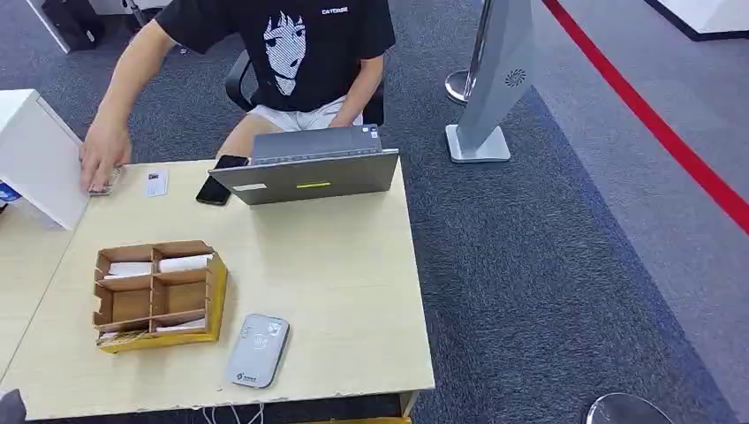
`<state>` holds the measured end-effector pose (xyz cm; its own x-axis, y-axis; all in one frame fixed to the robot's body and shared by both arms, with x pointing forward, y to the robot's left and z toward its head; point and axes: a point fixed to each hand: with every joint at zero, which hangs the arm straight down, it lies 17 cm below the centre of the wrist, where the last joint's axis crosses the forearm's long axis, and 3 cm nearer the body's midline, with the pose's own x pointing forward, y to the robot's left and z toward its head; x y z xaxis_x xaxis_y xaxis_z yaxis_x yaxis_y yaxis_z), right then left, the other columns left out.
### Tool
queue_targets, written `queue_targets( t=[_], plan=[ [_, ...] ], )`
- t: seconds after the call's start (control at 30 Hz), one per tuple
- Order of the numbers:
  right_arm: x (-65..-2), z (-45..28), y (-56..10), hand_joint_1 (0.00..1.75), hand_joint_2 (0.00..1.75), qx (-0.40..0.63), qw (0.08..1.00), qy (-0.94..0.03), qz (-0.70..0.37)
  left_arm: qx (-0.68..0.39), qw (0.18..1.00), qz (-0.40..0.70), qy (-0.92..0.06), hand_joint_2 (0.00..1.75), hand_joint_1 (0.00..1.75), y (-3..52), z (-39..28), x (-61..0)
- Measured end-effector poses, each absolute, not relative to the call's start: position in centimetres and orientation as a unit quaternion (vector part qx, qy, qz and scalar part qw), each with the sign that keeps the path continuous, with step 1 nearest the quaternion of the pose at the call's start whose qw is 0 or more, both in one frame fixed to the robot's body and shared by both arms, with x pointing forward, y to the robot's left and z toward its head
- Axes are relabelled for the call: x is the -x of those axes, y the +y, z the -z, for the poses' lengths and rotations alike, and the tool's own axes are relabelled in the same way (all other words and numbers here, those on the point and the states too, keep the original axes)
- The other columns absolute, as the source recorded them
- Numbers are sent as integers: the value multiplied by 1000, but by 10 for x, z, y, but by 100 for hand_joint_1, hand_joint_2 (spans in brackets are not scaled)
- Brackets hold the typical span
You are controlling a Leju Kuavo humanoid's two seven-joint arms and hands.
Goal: Pass the card to the sensor for recognition and then transmit it.
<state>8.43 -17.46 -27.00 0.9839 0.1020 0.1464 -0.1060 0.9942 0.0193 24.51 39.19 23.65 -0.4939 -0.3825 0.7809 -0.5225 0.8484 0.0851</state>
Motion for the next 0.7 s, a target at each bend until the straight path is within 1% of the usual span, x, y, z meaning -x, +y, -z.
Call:
queue_targets(
  t=[0.07, 0.2, 0.3, 0.4, 0.47, 0.5, 0.6, 0.7],
  plan=[
    [-83, 270, -175, 0, 175, -14, 996, -72, -47, -256, 445, -93, -853, 175, 0, 397, -223, -243],
    [-83, 270, -176, 0, 175, -13, 996, -76, -44, -197, 479, -167, -839, 175, 0, 424, -175, -241],
    [-83, 271, -177, 0, 175, -11, 996, -76, -46, -175, 530, -193, -807, 175, 0, 444, -116, -242],
    [-83, 271, -177, 0, 175, -10, 996, -76, -45, -186, 575, -244, -758, 175, 0, 467, -55, -224],
    [-83, 271, -178, 0, 175, -10, 996, -76, -43, -188, 585, -269, -741, 175, 0, 473, -35, -218],
    [-83, 271, -178, 0, 175, -10, 996, -76, -43, -193, 581, -273, -742, 175, 0, 477, -37, -219],
    [-84, 271, -177, 0, 175, -11, 996, -76, -44, -170, 639, -302, -687, 175, 0, 472, 28, -213],
    [-83, 271, -177, 0, 175, -12, 996, -75, -44, -160, 666, -339, -644, 175, 0, 468, 72, -205]
  ],
)
